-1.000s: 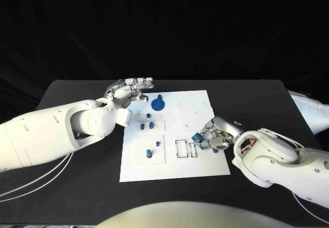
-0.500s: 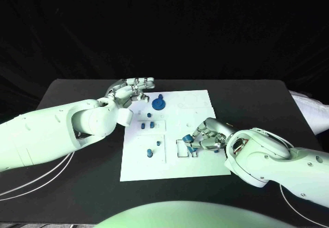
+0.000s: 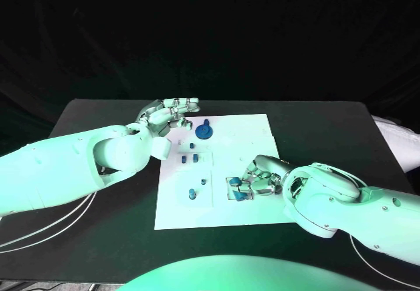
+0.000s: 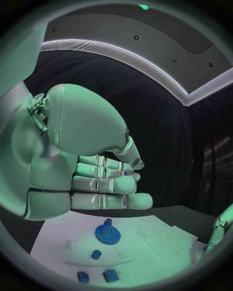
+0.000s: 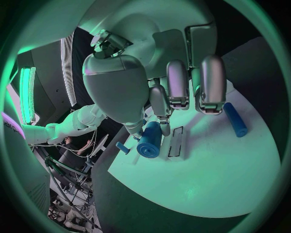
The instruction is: Assemble the parts on the task board
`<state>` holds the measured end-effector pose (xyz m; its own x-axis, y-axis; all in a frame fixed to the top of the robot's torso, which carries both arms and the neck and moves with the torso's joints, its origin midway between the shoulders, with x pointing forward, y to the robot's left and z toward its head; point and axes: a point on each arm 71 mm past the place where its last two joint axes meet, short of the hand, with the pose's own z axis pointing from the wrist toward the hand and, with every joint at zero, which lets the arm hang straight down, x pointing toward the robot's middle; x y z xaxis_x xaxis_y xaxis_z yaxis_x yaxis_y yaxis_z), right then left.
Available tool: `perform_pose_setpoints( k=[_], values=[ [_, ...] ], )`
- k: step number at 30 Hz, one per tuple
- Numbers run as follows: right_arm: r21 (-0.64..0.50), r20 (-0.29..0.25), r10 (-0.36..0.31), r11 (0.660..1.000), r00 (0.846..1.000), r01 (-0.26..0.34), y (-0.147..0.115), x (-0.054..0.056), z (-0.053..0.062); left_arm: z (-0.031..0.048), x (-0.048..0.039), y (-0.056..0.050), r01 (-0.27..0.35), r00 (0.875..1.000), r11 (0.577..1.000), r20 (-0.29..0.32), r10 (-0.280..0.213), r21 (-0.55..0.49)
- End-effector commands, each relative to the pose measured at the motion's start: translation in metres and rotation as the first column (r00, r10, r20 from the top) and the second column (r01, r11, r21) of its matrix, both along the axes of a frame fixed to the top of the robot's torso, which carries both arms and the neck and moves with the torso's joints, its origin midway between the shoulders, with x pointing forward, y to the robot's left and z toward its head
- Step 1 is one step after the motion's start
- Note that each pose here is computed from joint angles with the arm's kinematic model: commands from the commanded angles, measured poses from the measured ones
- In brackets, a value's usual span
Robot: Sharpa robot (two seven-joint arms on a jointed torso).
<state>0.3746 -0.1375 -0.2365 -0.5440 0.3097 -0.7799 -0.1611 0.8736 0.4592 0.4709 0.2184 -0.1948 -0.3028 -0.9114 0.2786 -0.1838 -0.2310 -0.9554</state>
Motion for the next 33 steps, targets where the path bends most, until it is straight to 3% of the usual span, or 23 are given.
perform_pose_setpoints(
  k=[1, 12, 28, 33],
  values=[
    [-0.052, 0.027, 0.024, 0.998, 0.999, -0.023, 0.0004, 0.0002, -0.0002, 0.0011, -0.0009, -0.0026, 0.022, 1.0, 1.0, 0.009, -0.022, -0.009],
    [-0.074, 0.109, 0.033, 0.997, 0.993, -0.025, 0.0, 0.0026, 0.004, 0.001, -0.0009, -0.0026, 0.024, 1.0, 1.0, 0.006, -0.024, -0.008],
    [-0.098, 0.116, 0.082, 0.993, 0.99, -0.071, 0.0032, -0.0027, 0.0054, 0.0007, -0.0008, -0.0027, 0.027, 1.0, 1.0, 0.003, -0.027, -0.009],
    [-0.067, 0.147, 0.05, 0.997, 0.988, -0.04, -0.0026, -0.002, 0.0085, 0.0006, -0.0008, -0.003, 0.029, 1.0, 1.0, 0.003, -0.029, -0.01]
  ],
)
